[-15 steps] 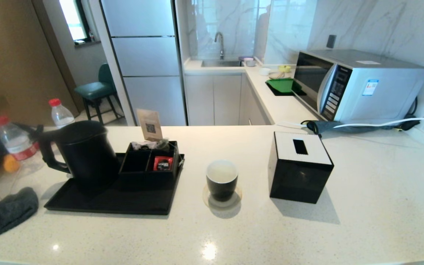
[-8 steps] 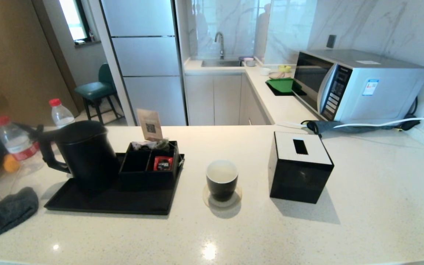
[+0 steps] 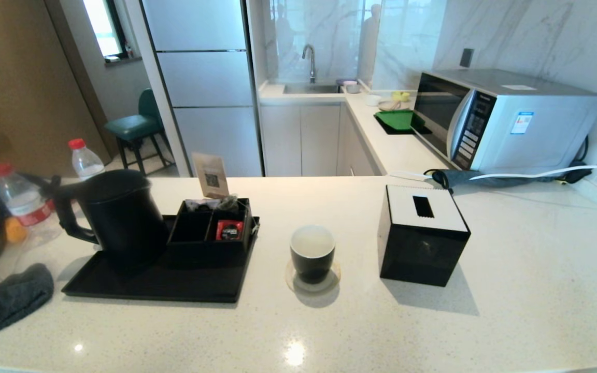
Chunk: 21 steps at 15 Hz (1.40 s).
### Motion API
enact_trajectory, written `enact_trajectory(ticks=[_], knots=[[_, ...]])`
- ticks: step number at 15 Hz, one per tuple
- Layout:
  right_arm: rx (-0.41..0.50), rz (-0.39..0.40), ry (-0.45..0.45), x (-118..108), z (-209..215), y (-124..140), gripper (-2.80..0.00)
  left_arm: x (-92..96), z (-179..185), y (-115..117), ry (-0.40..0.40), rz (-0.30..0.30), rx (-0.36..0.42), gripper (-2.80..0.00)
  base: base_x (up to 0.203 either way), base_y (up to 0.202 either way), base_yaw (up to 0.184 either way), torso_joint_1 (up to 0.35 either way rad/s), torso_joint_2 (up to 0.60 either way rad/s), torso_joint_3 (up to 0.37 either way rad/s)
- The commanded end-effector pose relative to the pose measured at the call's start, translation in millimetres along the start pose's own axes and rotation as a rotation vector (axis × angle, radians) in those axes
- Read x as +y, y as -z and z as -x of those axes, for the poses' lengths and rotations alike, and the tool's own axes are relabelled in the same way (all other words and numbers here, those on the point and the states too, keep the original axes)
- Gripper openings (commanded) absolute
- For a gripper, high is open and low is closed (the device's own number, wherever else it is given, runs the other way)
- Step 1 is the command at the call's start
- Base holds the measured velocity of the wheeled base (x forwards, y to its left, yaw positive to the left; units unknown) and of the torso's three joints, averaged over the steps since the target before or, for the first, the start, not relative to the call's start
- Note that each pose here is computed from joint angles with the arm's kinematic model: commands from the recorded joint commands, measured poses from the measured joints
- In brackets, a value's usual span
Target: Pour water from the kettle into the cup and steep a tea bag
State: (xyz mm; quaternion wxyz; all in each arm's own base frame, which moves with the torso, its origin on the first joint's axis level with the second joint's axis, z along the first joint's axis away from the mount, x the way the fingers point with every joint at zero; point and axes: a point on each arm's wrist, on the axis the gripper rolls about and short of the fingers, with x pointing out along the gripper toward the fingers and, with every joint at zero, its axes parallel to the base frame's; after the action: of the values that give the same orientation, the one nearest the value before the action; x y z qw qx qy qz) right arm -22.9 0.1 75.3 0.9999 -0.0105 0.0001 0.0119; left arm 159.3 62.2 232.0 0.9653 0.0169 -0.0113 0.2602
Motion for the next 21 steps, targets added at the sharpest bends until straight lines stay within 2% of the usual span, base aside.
enact_trajectory(ticks=[1, 4, 7, 8, 14, 17, 21], knots=[[0.001, 0.000, -0.001, 0.0, -0.1, 0.0, -2.80, 10.9, -43.1, 28.4, 0.002, -0.043, 0.041, -2.80, 0.000, 0.000, 0.000, 0.000, 0.00, 0.000], [0.001, 0.000, -0.001, 0.0, -0.1, 0.0, -2.80, 15.9, -51.2, 60.2, 0.089, -0.095, 0.086, -2.80, 0.000, 0.000, 0.000, 0.000, 0.00, 0.000], [0.001, 0.000, -0.001, 0.0, -0.1, 0.0, -2.80, 14.5, -57.2, 92.7, 0.111, -0.120, 0.127, -2.80, 0.000, 0.000, 0.000, 0.000, 0.00, 0.000], [0.001, 0.000, -0.001, 0.0, -0.1, 0.0, -2.80, 14.1, -60.8, 103.6, 0.113, -0.126, 0.135, 0.00, 0.000, 0.000, 0.000, 0.000, 0.00, 0.000], [0.001, 0.000, -0.001, 0.0, -0.1, 0.0, -2.80, 14.9, -91.6, 151.5, 0.106, -0.138, 0.148, 0.00, 0.000, 0.000, 0.000, 0.000, 0.00, 0.000], [0.001, 0.000, -0.001, 0.0, -0.1, 0.0, -2.80, 19.0, -114.6, 157.8, 0.095, -0.138, 0.127, 0.00, 0.000, 0.000, 0.000, 0.000, 0.00, 0.000], [0.001, 0.002, -0.001, 0.0, -0.1, 0.0, -2.80, 29.0, -138.8, 166.5, 0.135, -0.135, 0.102, 0.00, 0.000, 0.000, 0.000, 0.000, 0.00, 0.000]])
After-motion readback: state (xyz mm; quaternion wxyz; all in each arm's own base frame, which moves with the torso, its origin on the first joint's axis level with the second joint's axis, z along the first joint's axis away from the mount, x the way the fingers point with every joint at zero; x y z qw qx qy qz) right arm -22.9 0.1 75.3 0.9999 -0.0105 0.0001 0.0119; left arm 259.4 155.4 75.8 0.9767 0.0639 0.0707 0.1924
